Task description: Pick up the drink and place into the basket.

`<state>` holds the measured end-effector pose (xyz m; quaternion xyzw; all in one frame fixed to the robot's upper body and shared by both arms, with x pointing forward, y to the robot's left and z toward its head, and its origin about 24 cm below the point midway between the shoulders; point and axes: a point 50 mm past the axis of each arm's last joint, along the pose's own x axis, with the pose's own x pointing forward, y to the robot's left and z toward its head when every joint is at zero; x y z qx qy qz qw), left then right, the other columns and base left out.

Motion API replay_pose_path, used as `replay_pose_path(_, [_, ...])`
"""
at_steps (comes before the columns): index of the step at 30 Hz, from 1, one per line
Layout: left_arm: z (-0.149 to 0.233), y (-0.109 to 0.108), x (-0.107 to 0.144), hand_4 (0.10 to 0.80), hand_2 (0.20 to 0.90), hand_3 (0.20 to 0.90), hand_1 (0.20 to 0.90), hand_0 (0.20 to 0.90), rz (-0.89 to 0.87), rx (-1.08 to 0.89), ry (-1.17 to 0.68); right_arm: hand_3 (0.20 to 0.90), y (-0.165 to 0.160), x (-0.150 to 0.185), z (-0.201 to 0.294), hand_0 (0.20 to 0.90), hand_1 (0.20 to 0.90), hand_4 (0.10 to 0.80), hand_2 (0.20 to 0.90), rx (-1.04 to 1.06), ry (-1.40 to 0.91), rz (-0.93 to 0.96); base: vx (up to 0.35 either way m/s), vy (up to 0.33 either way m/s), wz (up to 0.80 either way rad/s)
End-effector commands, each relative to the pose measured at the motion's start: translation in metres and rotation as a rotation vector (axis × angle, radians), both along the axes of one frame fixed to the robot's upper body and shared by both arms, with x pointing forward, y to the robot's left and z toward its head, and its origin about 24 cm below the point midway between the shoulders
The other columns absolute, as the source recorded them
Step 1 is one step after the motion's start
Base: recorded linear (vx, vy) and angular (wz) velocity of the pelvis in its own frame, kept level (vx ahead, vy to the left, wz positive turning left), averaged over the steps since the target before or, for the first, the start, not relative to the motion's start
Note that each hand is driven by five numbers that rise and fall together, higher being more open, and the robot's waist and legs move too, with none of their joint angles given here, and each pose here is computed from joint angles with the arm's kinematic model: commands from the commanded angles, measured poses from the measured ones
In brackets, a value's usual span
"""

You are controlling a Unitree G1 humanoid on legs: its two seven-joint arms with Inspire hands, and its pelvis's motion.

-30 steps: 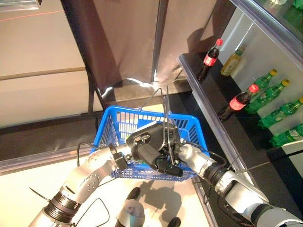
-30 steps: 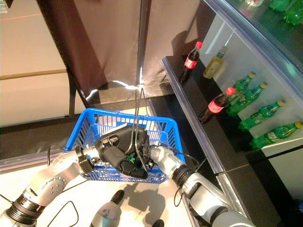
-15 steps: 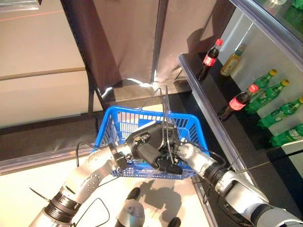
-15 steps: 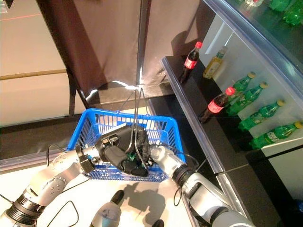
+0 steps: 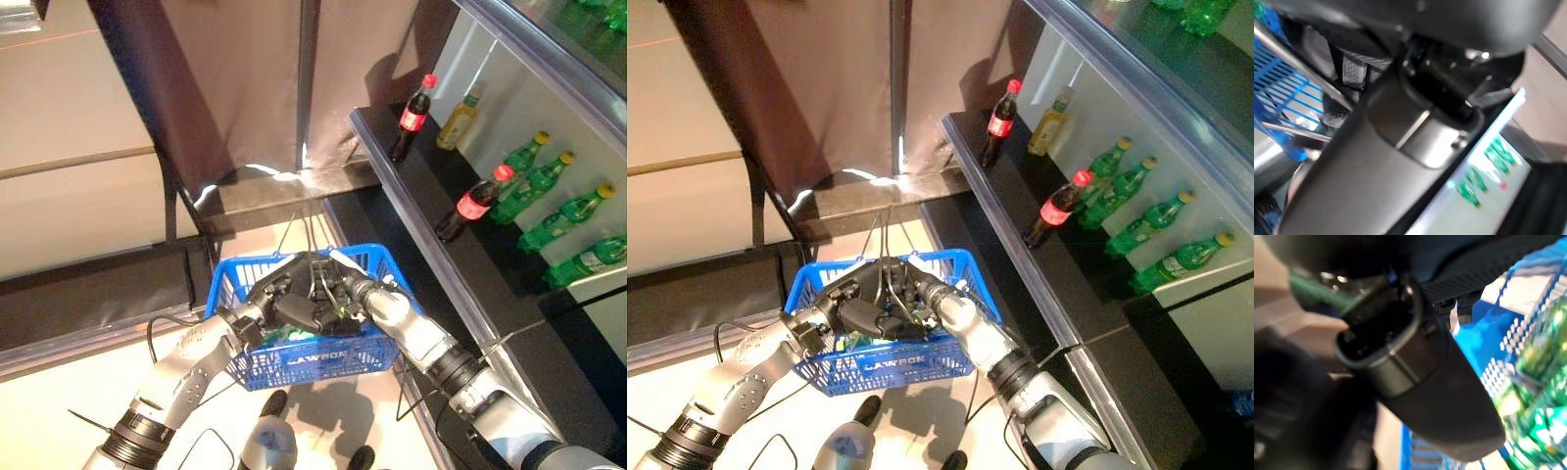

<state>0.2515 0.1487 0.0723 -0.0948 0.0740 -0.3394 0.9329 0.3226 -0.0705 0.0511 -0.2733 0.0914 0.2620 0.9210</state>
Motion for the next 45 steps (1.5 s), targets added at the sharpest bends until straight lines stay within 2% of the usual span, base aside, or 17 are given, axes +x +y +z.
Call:
replay_pose_path(1, [0.112,-0.013,0.005,0.1,0.3,0.2,0.3,0.3,0.027,-0.427,-0.616,0.9,0.013,-0.004,0.032,0.9,0.9,0.8,0.9,0.148,-0.185,0.042,-0.015,0.015,-0.06])
replay_pose_path(5, [0.102,-0.003,0.007,0.1,0.3,0.2,0.3,0.3,0.15,-0.412,-0.603,0.9,0.01,-0.015,0.047,0.9,0.9,0.8,0.9,0.23,-0.268,0.055,-0.014,0.011,-0.15])
replay_pose_path(17, [0.084,0.017,0.013,0.1,0.3,0.2,0.3,0.3,0.343,-0.373,-0.564,0.9,0.001,-0.028,0.061,0.9,0.9,0.8,0.9,0.317,-0.368,0.059,-0.01,0.0,-0.1])
replay_pose_path(20, [0.071,0.029,0.014,0.1,0.3,0.2,0.3,0.3,0.442,-0.312,-0.545,0.9,-0.006,-0.034,0.059,0.9,0.9,0.8,0.9,0.337,-0.381,0.045,-0.012,0.014,-0.13])
replay_pose_path(34, [-0.006,0.094,-0.006,0.1,0.3,0.2,0.3,0.3,0.937,-0.096,-0.343,0.9,-0.05,-0.061,0.015,0.9,0.9,0.8,0.9,0.361,-0.301,-0.118,-0.011,0.013,-0.11])
replay_pose_path(38, [-0.014,0.1,-0.009,0.1,0.3,0.2,0.3,0.3,0.985,-0.058,-0.316,0.9,-0.057,-0.062,0.007,0.9,0.9,0.8,0.9,0.347,-0.281,-0.15,-0.002,0.005,-0.09])
replay_pose_path(40, [-0.033,0.112,-0.016,0.1,0.3,0.2,0.3,0.3,1.059,0.01,-0.253,0.9,-0.07,-0.067,-0.012,0.9,0.9,0.8,0.9,0.315,-0.219,-0.208,-0.001,0.017,-0.12])
replay_pose_path(45, [-0.058,0.125,-0.028,0.1,0.3,0.2,0.3,0.3,1.102,0.106,-0.157,0.9,-0.088,-0.078,-0.035,0.9,0.9,0.8,0.9,0.264,-0.136,-0.282,0.004,0.012,-0.13])
